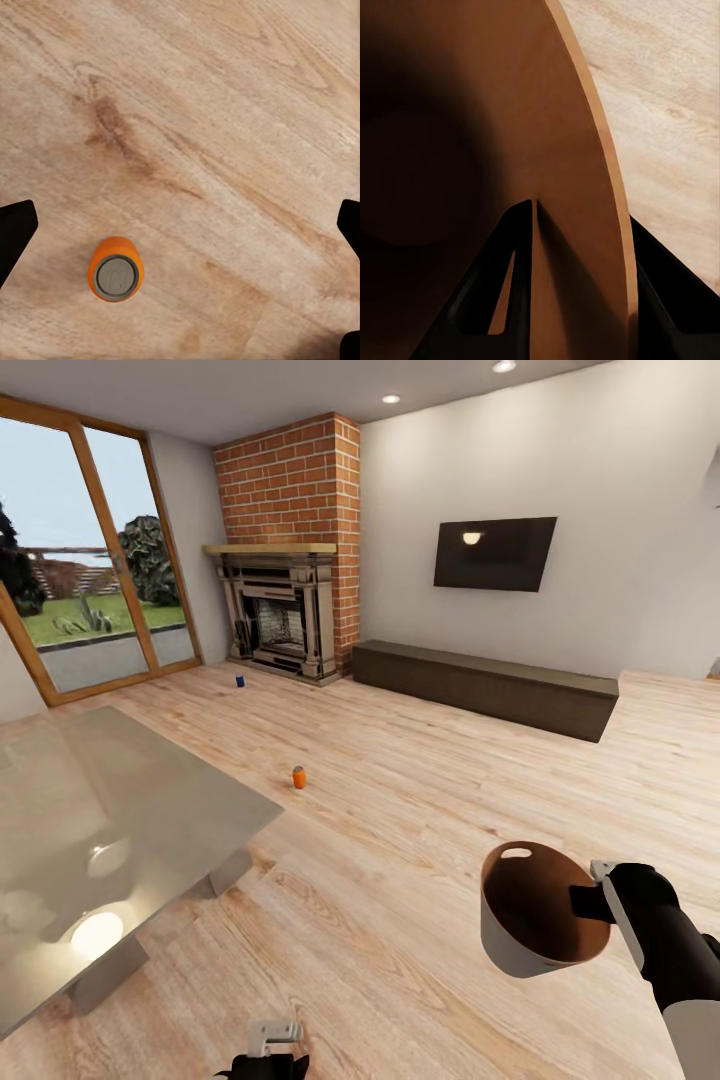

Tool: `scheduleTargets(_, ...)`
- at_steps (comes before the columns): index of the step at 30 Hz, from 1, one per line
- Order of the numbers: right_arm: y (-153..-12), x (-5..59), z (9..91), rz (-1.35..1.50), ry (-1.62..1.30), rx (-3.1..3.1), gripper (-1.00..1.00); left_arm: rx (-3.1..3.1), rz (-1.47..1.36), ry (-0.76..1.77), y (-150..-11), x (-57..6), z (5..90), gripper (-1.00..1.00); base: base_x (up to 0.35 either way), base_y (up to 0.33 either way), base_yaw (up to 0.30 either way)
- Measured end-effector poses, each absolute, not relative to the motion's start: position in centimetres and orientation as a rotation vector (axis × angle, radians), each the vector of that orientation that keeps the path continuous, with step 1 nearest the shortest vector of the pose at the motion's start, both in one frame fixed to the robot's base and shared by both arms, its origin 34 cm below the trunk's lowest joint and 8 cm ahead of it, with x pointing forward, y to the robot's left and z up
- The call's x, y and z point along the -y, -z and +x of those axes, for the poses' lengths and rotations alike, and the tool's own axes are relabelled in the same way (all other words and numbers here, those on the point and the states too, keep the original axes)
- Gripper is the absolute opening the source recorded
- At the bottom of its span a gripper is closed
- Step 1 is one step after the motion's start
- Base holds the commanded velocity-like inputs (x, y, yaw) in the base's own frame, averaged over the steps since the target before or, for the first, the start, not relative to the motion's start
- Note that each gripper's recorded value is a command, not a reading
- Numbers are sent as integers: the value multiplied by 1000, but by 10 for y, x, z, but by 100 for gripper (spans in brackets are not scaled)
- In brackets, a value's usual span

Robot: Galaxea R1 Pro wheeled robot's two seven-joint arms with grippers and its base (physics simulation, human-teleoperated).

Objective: Put the three can of soda from the living room inside the tash can in the kitchen.

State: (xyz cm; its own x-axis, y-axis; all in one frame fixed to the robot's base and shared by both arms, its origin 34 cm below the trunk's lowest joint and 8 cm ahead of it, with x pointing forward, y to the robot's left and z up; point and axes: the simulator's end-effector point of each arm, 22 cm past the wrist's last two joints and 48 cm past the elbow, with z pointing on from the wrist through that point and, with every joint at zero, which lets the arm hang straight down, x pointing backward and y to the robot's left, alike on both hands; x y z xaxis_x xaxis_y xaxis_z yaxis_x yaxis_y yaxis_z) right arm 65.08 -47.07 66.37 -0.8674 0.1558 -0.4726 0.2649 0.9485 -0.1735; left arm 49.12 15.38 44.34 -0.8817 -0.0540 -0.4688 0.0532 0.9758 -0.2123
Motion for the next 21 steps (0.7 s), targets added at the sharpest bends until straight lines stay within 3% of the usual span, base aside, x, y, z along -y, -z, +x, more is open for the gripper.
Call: scheduleTargets(21, -693, 472, 669, 313, 298, -2556, -100, -2633, 0, 303, -444, -153, 491, 100, -35, -10, 0)
